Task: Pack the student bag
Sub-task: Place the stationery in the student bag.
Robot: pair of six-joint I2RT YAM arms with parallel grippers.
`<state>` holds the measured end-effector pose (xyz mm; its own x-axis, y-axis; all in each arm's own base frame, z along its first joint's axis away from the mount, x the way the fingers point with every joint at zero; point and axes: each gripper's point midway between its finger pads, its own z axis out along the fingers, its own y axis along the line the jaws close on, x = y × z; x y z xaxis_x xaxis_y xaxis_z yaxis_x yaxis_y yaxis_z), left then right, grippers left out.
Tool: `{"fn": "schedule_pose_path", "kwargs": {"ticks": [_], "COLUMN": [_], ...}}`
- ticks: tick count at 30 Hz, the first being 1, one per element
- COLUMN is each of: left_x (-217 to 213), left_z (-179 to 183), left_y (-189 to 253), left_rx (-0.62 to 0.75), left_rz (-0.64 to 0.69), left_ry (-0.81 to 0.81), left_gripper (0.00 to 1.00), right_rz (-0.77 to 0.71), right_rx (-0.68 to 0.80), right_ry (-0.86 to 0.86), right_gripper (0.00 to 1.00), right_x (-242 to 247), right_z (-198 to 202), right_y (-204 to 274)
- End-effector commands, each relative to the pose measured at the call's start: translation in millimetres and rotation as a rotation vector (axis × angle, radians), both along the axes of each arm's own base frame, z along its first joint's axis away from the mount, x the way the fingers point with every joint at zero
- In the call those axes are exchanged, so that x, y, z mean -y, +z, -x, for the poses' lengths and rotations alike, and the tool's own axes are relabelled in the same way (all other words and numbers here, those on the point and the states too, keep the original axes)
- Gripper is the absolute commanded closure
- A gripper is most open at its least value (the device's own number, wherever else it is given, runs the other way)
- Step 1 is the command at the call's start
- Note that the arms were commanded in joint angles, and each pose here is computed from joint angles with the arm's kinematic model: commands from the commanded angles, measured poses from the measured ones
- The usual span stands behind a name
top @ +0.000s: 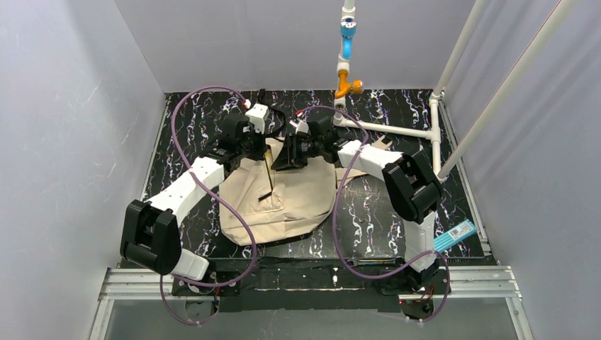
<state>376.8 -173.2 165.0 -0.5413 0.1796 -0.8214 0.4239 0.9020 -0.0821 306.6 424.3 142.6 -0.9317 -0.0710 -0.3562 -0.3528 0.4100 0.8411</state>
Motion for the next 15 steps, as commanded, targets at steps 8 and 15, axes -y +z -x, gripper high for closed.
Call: {"fn": "schedule_pose_path", "kwargs": {"ticks": [8, 15], "left_x": [9.5, 16.2], "left_z": [-10.5, 5.2], "left_y": [10.2, 20.1], "left_rx": [-0.128, -0.159], "left_rz": [0.057, 0.121], "left_ry": [0.071, 0.055], "left_gripper": [0.87, 0.27], "right_rz": [0.874, 0.956], "right_rx": [0.256, 0.017], "right_ry": [-0.411, -0.976], "right_gripper": [0.43, 0.02], "right_x": [180.8, 363.1], "right_z": [5.1, 67.6], "right_y": [-5.2, -17.1]}}
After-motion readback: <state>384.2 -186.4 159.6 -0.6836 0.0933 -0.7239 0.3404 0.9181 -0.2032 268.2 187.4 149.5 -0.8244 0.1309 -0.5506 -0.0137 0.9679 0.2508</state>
